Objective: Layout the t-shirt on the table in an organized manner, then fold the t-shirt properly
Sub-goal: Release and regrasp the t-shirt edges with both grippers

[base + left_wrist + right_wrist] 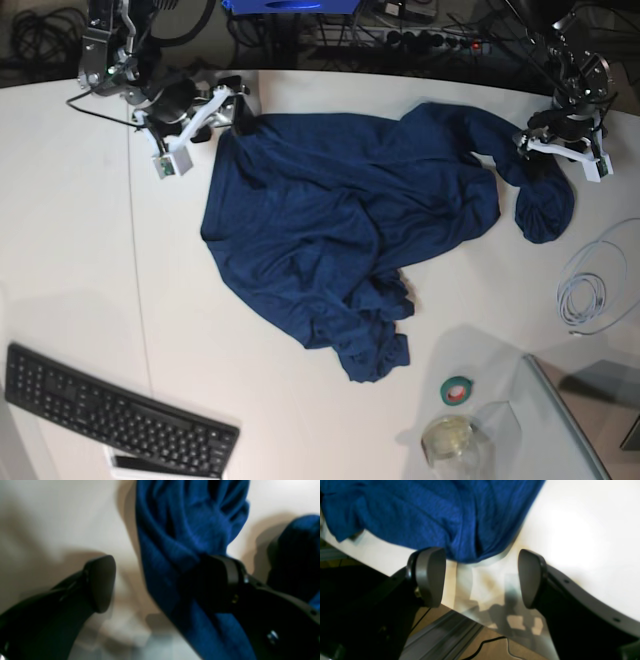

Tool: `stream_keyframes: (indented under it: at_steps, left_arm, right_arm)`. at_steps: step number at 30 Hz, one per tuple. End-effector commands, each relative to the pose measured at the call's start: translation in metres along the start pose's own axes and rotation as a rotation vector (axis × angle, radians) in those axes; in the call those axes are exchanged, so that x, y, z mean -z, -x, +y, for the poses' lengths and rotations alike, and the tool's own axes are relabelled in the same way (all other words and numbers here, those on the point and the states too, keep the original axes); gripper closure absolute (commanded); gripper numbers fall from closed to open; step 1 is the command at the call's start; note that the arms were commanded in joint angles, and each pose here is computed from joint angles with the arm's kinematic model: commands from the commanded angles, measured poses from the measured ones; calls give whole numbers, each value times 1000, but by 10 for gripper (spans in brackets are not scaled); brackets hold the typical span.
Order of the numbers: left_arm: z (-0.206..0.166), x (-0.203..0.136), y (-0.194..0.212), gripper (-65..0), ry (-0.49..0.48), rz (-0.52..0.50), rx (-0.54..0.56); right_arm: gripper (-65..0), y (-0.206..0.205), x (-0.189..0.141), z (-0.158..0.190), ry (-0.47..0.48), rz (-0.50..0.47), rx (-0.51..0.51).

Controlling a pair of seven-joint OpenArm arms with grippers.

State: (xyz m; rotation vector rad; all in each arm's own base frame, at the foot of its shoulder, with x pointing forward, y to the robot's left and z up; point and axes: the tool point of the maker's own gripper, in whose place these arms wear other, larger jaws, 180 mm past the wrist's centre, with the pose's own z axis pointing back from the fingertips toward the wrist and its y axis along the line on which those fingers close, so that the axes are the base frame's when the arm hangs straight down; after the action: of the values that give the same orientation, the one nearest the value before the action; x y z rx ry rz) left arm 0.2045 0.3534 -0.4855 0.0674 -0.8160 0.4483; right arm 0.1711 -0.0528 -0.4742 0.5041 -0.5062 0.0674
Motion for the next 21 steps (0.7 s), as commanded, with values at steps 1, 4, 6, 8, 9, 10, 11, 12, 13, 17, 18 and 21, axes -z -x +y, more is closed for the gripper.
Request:
stream_keyframes:
  at_steps: [1,4,6,8,9,10,11,12,13,17,18,21]
  left_arm:
    - [1,0,14,-523,1,56,-1]
    - [1,1,23,-507,2,74,-12]
    - [0,1,25,-403,4,77,-15]
    - [-1,1,25,-212,5,79,-15]
    - [-1,1,25,-97,6,77,-19]
    - [-1,1,24,0,6,75,-19]
    - [-1,1,24,0,7,74,-21]
    - [0,0,24,0,5,75,-19]
    - [1,-1,21,0,3,68,-12]
    - [4,-20,1,0,-9,10,60]
    - [2,-26,0,0,-10,12,75]
    - [1,-46,3,0,-23,59,127]
  right_arm:
    - [-426,-14,1,5,-21,-44,-6]
    - [-420,-16,10,8,-57,-33,-22]
    - [-419,-16,16,8,-70,-21,-20]
    - [-417,-13,20,7,-74,-9,-11]
    - [-417,-14,20,7,-74,-9,-11]
    - [-408,-14,20,7,-74,-9,-11]
    - [-377,-13,20,7,-74,-8,-11]
    - [-329,-13,20,7,-73,-4,-12]
    - [-251,-12,19,8,-74,6,-16]
    - [0,-9,17,3,-64,26,-16]
    - [-21,-9,17,3,-64,26,-16]
    - [0,-9,15,-2,-54,29,-24]
